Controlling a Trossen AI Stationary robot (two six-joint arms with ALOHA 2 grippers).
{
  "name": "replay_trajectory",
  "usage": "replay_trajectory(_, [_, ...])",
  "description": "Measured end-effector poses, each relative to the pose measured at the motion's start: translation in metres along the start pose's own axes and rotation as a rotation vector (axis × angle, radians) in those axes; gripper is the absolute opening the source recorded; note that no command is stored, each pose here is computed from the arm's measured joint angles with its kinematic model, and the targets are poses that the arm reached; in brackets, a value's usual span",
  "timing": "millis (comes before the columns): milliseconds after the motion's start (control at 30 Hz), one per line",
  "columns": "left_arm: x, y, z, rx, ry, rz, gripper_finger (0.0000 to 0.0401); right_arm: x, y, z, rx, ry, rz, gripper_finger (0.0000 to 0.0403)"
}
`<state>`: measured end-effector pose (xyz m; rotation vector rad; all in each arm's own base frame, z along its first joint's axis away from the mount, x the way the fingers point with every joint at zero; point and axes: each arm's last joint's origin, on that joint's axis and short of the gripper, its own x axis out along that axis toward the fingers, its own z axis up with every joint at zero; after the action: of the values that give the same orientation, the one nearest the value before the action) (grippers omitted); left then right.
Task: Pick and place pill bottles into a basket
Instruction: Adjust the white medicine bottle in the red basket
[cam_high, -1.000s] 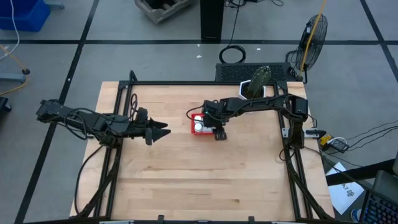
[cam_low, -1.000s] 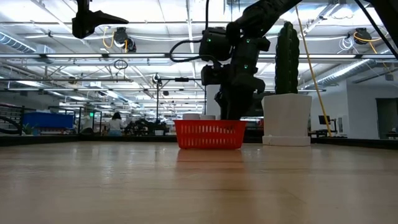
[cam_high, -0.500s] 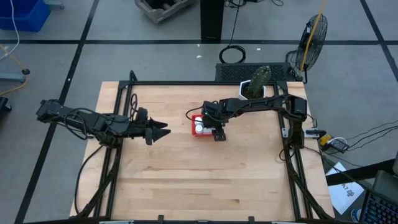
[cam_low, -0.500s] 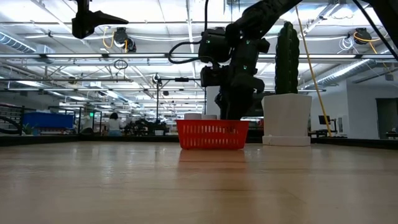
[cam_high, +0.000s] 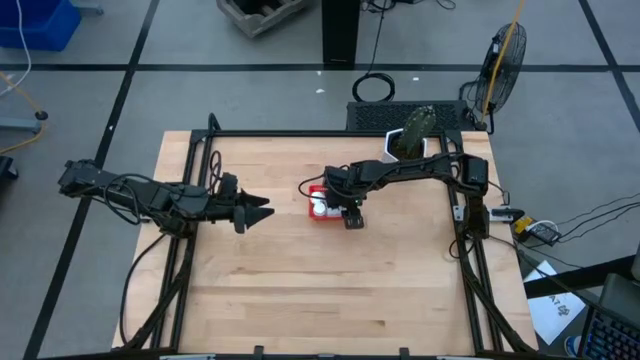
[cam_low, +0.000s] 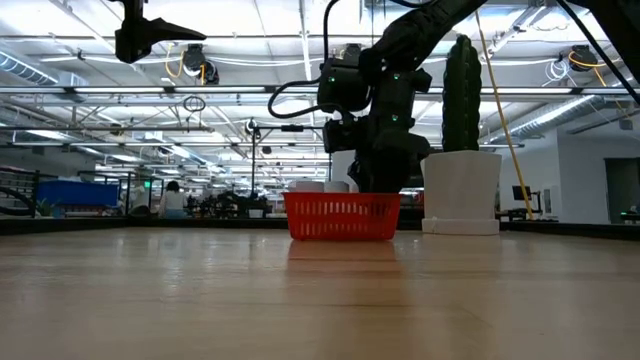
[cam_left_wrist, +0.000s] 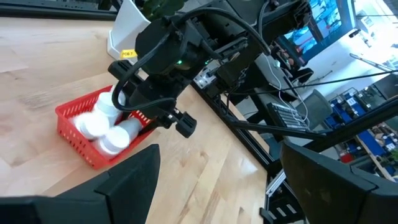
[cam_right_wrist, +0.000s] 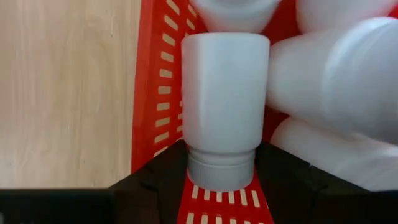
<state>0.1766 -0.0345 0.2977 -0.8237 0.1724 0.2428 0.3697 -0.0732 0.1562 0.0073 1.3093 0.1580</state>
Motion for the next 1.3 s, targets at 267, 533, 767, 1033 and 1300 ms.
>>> replay_trajectory(267, [0.0,0.0,0.0,0.004,0.002,0.002,0.0335,0.0,0.001,-0.002,0.017,0.016,0.02,0.0132])
replay_trajectory(533, [0.0,0.0,0.0,0.005,0.002,0.002,0.0335,-0.011,0.003,-0.002,0.017,0.0,-0.011,0.0146])
replay_trajectory(767, [0.0,0.0,0.0,0.007,0.003,0.003,0.0335,-0.015,0.004,-0.003,0.019,0.003,-0.015,0.0139])
replay_trajectory(1033, [0.0,0.0,0.0,0.009,0.004,0.004,0.0335,-0.022,0.005,-0.003,0.016,-0.001,-0.039,0.0141])
replay_trajectory(1300, [0.0,0.001,0.0,0.023,0.005,0.004,0.0335,-0.037,0.009,-0.002,0.023,-0.041,-0.053,0.0141])
